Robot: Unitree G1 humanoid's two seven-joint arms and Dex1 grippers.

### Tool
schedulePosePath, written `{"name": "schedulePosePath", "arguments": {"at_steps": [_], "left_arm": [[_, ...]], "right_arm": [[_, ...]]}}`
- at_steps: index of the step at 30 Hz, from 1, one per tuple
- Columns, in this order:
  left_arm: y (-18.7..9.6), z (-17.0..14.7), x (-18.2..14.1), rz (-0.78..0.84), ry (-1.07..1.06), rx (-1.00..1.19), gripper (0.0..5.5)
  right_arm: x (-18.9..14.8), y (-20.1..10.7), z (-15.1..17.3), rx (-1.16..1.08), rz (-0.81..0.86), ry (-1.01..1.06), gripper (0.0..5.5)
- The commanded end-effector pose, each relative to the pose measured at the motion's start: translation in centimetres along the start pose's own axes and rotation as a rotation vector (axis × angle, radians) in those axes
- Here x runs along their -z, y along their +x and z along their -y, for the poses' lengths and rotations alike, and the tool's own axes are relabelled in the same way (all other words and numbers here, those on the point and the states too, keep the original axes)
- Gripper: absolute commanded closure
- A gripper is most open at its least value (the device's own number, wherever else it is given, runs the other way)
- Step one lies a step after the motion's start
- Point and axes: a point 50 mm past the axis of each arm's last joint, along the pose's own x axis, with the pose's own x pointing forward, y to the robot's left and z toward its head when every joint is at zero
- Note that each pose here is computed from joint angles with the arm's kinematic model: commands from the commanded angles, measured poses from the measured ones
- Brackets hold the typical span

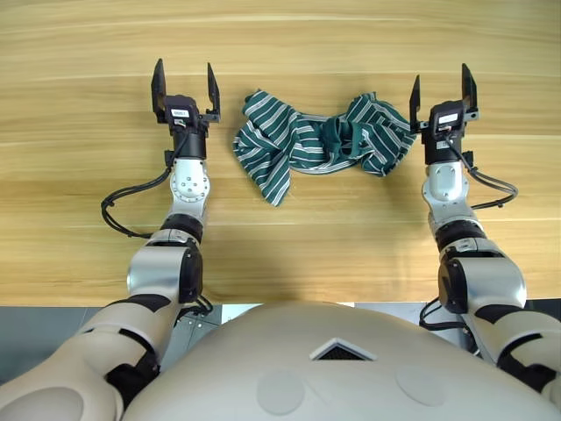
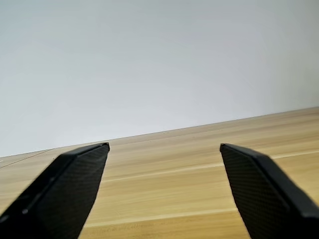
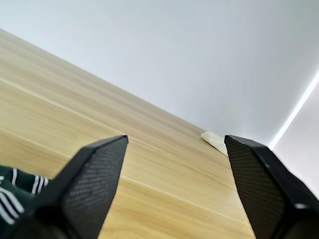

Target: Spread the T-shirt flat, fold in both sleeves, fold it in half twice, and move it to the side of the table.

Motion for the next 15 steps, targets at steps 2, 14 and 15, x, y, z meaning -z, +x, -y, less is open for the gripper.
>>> {"name": "schedulePosePath", "arguments": {"at_steps": [2,14,15], "left_arm": [[-0.9,0.1,0.7,-0.04,0.0,0.003,1.39],[-0.5,0.8,-0.2,0.022,-0.046,0.085,1.39],[-0.6,0.9,-0.1,0.02,-0.041,0.095,1.39]], "right_arm": [[0.1,-0.1,-0.3,0.001,-0.007,-0.008,1.9],[-2.8,-3.2,3.3,-0.452,0.158,-0.255,1.9],[-2.9,-3.3,3.4,-0.475,0.147,-0.278,1.9]]}}
